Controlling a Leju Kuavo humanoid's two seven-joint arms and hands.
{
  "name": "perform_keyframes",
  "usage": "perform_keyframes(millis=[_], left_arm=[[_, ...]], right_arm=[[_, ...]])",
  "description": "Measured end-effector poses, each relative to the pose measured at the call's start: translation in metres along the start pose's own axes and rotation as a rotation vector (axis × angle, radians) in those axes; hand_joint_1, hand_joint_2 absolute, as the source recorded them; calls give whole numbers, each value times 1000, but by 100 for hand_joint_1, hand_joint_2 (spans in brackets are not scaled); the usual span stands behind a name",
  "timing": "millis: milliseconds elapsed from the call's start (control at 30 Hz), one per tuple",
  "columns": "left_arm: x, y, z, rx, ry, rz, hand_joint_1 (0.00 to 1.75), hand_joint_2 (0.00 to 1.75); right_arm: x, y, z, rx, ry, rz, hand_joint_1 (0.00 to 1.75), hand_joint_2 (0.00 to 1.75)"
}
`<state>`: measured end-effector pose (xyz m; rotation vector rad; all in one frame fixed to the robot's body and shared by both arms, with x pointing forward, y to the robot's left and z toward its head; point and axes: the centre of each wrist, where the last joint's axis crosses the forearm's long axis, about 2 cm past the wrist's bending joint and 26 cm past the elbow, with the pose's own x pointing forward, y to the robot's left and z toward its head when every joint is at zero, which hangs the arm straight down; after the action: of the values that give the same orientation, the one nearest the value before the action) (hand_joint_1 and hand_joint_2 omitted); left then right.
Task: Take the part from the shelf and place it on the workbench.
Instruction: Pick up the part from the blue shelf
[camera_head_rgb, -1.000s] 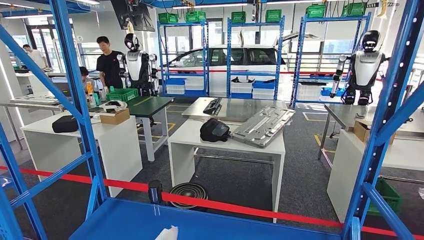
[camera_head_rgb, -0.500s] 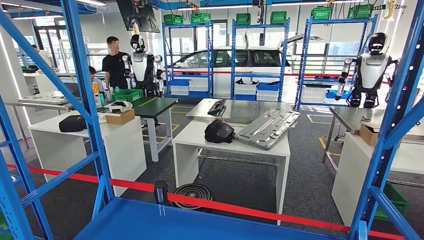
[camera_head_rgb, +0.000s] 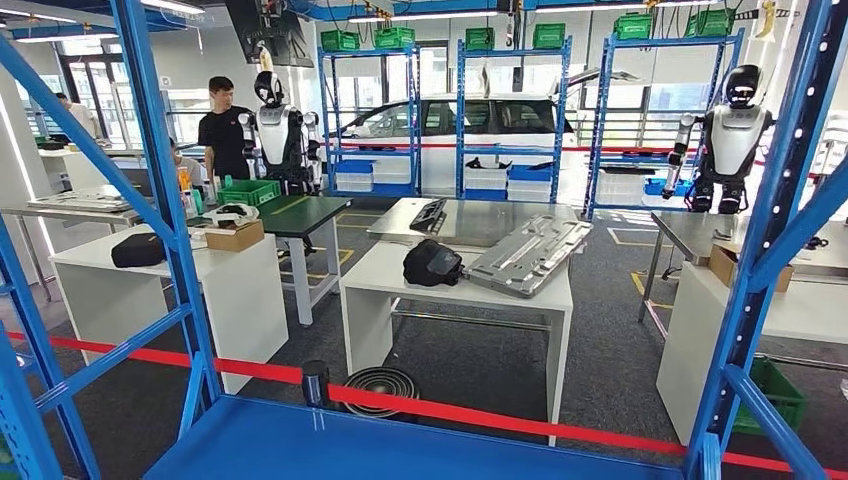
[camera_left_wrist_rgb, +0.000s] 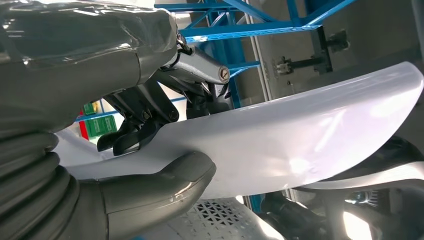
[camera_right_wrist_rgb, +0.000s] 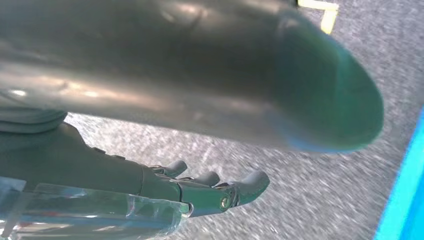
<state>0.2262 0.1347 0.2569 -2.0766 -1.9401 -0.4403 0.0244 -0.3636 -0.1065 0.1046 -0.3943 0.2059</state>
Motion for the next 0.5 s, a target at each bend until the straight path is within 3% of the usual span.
perform_keyframes(millis=[500], left_arm=[[-7,2,5,-23,17,-1,175,175]], right_arm=[[-6,-11,5,22,33,-13,0,0]])
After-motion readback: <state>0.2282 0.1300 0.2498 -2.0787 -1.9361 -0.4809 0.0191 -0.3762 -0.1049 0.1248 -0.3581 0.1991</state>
